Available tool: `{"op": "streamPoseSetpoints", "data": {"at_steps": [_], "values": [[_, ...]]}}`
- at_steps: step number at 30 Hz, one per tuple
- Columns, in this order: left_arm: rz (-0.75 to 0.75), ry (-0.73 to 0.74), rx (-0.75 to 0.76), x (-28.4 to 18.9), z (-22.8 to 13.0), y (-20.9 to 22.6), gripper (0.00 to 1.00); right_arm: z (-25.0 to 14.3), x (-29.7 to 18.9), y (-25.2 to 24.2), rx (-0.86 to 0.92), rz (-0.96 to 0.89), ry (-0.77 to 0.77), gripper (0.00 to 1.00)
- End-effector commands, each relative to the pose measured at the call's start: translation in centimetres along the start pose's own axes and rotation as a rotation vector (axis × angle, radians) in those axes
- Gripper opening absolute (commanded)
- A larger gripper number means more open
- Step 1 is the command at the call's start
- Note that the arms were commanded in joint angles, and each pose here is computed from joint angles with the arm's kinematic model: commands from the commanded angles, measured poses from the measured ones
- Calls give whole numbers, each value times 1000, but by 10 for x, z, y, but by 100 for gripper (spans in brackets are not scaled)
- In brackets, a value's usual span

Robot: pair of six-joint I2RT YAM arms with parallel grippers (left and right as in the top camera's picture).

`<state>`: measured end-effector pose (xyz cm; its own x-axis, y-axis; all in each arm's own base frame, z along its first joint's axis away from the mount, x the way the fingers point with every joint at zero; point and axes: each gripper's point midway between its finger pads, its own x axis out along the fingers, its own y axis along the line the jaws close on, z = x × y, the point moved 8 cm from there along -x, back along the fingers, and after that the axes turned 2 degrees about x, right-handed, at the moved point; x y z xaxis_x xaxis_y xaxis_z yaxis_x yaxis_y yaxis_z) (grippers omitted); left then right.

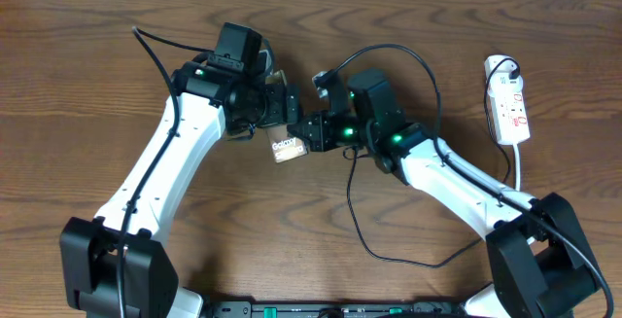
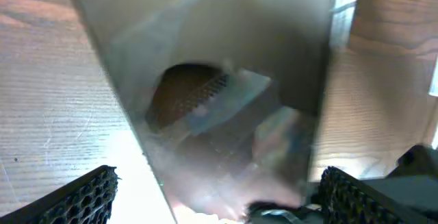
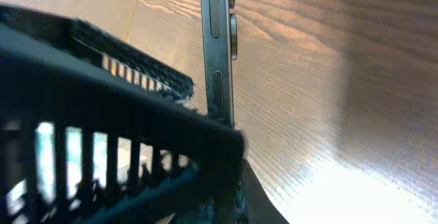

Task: Plug charger to phone and switch on socket

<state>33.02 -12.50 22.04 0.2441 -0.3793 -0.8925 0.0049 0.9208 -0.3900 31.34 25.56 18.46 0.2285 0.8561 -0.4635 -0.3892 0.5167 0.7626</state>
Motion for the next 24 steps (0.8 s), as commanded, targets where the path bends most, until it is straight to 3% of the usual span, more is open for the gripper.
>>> {"op": "streamPoseSetpoints", "data": {"at_steps": [1,9,11,14,17,20,24], "values": [[-124,-2,-2,-16,5,2,93,17,-16,7,-27,98,-19,1],[-626,-86,92,-64,25,-9,93,42,-45,22,-66,359,-29,1],[-803,-108,153,-80,30,-15,91,52,-56,31,-88,434,-53,1],[-952,-119,229,-95,32,-20,90,60,-62,38,-79,469,-81,1],[-1018,-132,288,-102,34,-24,87,63,-63,41,-69,479,-97,1],[-1091,-144,361,-110,34,-29,75,65,-63,41,-42,467,-118,1],[-1133,-145,401,-115,34,-31,73,68,-63,39,-11,452,-141,1]]}}
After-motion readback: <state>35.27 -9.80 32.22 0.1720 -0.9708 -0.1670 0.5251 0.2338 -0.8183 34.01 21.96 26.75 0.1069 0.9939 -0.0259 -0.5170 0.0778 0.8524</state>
